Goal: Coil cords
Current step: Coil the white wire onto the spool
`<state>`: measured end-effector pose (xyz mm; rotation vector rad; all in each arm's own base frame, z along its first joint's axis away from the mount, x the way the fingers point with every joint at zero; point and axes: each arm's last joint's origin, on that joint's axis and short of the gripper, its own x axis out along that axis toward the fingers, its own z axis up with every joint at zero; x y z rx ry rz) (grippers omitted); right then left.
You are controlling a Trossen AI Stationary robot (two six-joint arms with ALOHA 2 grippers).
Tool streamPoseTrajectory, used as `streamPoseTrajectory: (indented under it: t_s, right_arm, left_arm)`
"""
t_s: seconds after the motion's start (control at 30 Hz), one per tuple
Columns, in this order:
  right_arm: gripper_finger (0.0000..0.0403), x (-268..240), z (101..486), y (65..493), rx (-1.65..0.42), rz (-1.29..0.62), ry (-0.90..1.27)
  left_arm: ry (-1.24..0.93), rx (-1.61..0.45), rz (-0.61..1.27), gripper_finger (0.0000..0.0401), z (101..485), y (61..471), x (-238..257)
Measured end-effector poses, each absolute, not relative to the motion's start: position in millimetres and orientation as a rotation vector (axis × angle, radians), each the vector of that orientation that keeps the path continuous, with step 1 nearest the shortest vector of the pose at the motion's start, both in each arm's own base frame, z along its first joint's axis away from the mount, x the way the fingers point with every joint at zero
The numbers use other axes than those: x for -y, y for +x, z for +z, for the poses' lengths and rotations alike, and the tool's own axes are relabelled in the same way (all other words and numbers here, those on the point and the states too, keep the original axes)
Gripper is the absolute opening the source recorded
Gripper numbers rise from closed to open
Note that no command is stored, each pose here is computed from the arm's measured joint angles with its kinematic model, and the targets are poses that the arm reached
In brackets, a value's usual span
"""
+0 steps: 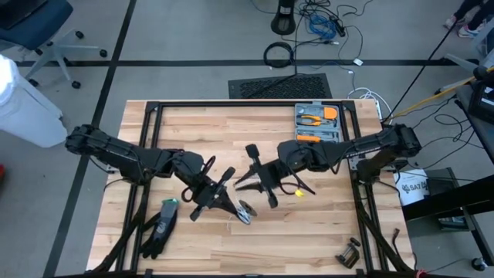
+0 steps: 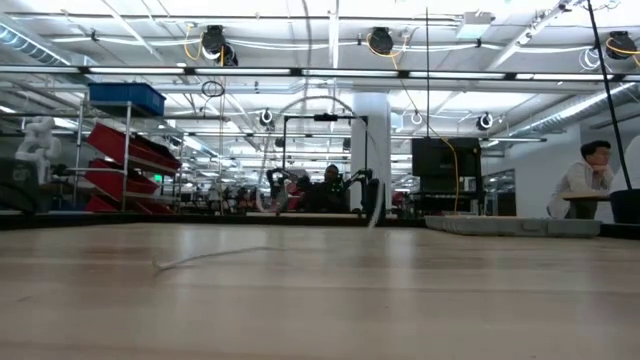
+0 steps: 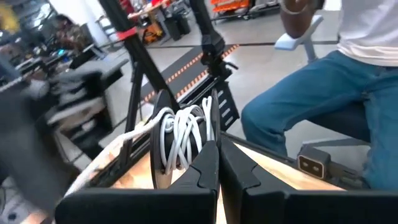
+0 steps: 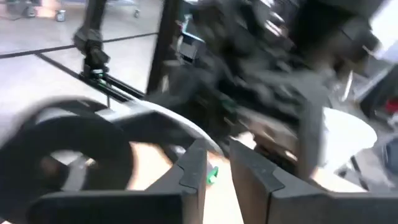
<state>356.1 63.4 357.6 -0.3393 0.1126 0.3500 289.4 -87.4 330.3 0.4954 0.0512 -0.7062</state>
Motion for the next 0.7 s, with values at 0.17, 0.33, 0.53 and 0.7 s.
streamPoseTrajectory:
  t_s: [0.17, 0.33, 0.53, 0.7]
  right_arm:
    - [0.0076, -50, 353, 357, -0.177, 0.338, -0.25]
    - [0.0086, -43, 347, 356, -0.252, 0.322, -0.203]
    - [0.0087, -40, 345, 341, -0.406, 0.231, -0.152]
    - [0.0087, -53, 345, 316, -0.56, 0.19, -0.069]
  left_arm:
    - [0.502, -0.002, -0.704, 0.0001, 335, 290, 88]
    - [0.506, 0.035, -0.694, 0.0001, 338, 291, 88]
    - [0.511, 0.027, -0.647, 0.0001, 340, 290, 87]
    - [0.514, 0.006, -0.585, 0.0001, 340, 290, 85]
